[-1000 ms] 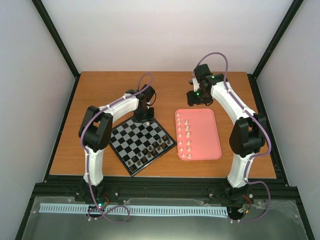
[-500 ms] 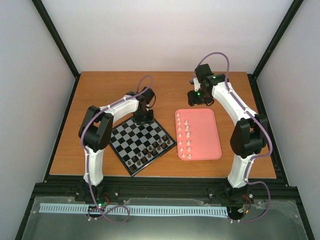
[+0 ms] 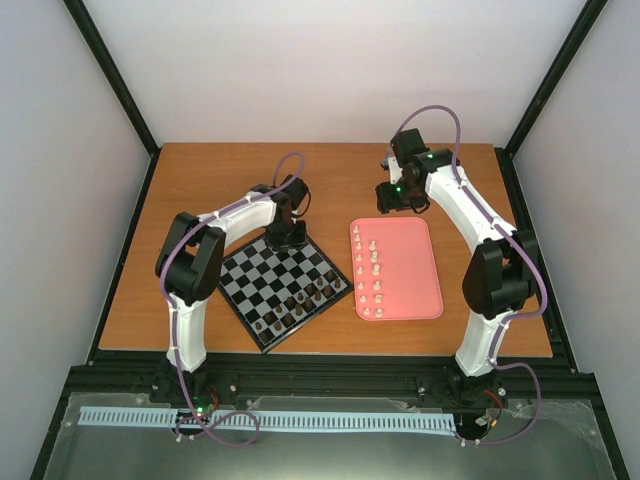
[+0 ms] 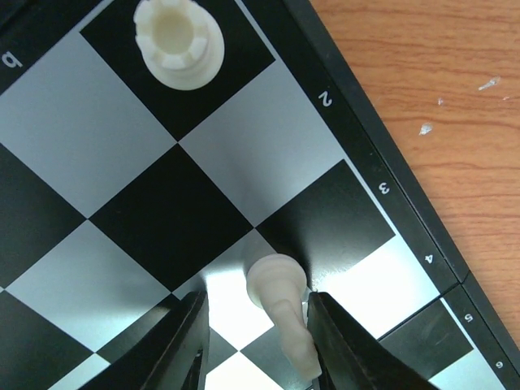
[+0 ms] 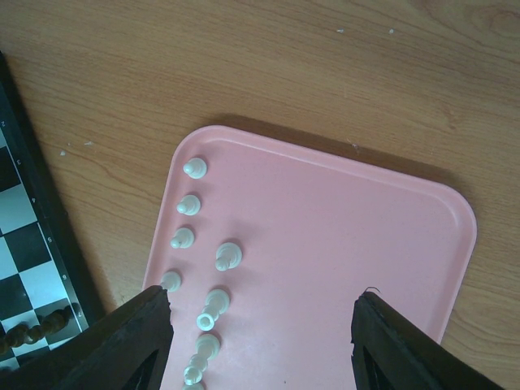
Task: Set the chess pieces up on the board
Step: Pick up the chess piece from the chessboard.
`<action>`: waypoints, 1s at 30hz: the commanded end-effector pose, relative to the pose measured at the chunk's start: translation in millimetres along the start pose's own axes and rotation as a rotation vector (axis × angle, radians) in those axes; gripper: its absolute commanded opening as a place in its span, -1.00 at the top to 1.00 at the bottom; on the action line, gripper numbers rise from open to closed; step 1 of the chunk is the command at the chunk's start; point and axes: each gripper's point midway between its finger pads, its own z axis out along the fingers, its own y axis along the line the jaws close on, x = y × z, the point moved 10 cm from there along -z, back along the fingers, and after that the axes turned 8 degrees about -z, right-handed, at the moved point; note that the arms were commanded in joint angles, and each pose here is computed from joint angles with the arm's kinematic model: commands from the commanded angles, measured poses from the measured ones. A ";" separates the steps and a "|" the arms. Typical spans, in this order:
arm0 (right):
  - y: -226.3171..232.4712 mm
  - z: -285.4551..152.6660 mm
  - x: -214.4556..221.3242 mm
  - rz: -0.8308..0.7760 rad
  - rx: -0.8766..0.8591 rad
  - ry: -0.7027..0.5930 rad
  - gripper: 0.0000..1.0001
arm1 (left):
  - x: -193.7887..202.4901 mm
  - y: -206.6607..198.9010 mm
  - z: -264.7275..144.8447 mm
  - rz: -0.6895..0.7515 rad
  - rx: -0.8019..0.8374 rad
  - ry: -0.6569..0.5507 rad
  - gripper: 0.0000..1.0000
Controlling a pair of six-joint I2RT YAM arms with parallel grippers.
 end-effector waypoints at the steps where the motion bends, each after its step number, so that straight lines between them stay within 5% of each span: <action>1: -2.1 -12.1 -0.2 -0.005 0.006 -0.038 -0.22 | -4.1 -10.0 -14.0 0.000 0.035 -0.041 0.30; 4: -2.1 -11.3 -0.2 -0.006 0.004 -0.037 -0.22 | -5.5 -11.4 -15.8 0.001 0.039 -0.047 0.56; 27: -2.0 -8.9 -0.5 -0.005 -0.002 -0.031 -0.22 | -4.3 -9.6 -15.3 0.014 0.019 -0.036 0.49; 30: -1.8 -8.1 -0.7 -0.006 -0.006 -0.030 -0.22 | -4.5 -9.5 -14.0 0.013 0.018 -0.038 0.64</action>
